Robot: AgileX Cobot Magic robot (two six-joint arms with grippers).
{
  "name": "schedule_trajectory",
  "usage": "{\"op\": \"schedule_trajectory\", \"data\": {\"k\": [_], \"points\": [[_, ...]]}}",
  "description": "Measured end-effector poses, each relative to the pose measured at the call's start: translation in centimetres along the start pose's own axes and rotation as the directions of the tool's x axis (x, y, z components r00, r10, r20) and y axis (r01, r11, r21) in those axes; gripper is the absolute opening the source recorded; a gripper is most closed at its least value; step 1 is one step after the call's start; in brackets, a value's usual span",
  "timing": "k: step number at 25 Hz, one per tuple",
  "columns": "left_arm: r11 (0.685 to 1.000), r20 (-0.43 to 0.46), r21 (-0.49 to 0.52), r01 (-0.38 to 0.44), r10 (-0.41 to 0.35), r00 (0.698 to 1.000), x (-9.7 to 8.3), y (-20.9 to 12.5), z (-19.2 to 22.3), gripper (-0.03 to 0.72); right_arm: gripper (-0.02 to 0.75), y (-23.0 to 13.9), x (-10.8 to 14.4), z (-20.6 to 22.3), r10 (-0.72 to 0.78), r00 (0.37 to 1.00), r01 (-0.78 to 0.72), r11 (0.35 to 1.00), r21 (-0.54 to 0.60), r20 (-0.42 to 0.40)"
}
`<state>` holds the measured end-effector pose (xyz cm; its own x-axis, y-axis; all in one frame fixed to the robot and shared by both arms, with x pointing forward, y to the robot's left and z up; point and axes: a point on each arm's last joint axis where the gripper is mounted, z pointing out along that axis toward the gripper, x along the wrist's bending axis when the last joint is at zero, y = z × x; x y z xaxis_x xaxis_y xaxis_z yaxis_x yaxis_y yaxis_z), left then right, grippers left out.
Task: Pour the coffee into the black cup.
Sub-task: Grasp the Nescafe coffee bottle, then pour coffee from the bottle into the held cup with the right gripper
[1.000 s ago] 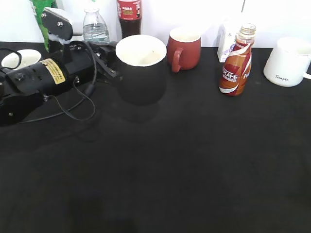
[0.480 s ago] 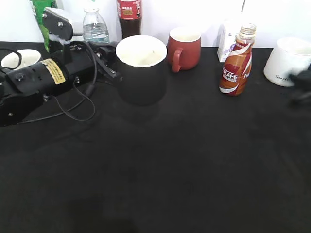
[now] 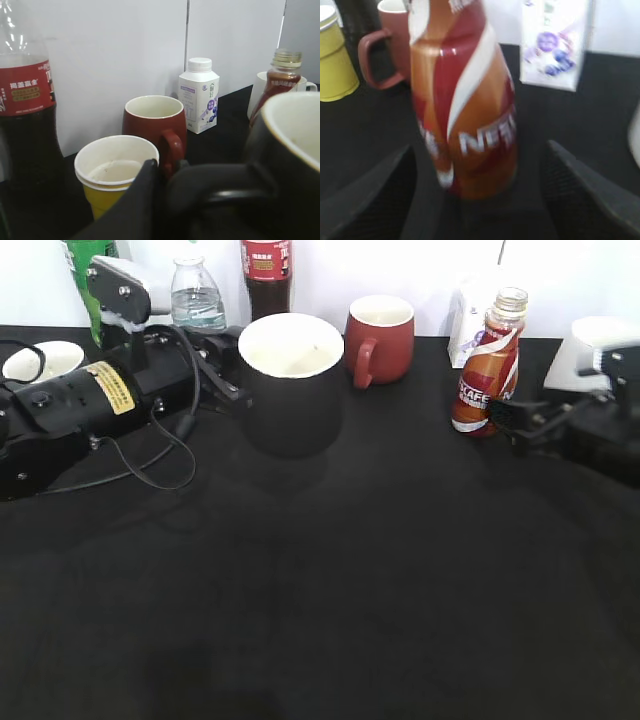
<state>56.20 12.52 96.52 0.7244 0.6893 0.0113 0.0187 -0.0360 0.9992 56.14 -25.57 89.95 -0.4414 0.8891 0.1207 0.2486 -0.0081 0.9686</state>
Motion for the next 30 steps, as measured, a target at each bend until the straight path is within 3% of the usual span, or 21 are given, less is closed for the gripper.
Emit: {"op": "schedule_trajectory", "data": {"k": [6, 9, 14, 18, 24, 28, 30], "points": [[1.000, 0.000, 0.001, 0.000, 0.000, 1.000, 0.0, 0.0, 0.0, 0.066, 0.610, -1.3, -0.3, 3.5, -0.042, 0.995, 0.044, 0.999, 0.017, -0.085], [1.000, -0.001, 0.002, 0.000, 0.000, 1.000, 0.0, 0.0, 0.0, 0.066, 0.635, -0.5, 0.0, 4.8, -0.044, 0.998, 0.044, 0.999, -0.002, -0.043], [1.000, -0.001, 0.003, 0.000, 0.000, 1.000, 0.0, 0.0, 0.0, 0.066, 0.634, -0.9, 0.1, 7.0, -0.043, 0.998, 0.042, 0.999, -0.006, -0.041], [1.000, -0.001, 0.004, 0.000, 0.000, 1.000, 0.0, 0.0, 0.0, 0.066, 0.529, -1.4, -0.1, 7.2, -0.025, 0.999, 0.025, 1.000, -0.003, -0.024], [1.000, -0.002, 0.006, 0.000, 0.000, 1.000, 0.0, -0.1, 0.0, 0.065, 0.529, -1.4, -0.1, 7.2, -0.020, 0.999, 0.020, 1.000, -0.008, -0.025], [1.000, 0.050, 0.013, -0.023, 0.022, 0.998, -1.0, -0.1, 0.2, 0.064, 0.529, 2.5, 2.2, 5.7, -0.168, 0.966, 0.158, 0.985, -0.062, -0.198], [1.000, 0.088, 0.010, -0.023, 0.022, 0.996, -2.4, -0.1, 0.6, 0.064, 0.529, 5.0, 3.3, 4.0, -0.244, 0.941, 0.231, 0.969, -0.084, -0.232]]}}
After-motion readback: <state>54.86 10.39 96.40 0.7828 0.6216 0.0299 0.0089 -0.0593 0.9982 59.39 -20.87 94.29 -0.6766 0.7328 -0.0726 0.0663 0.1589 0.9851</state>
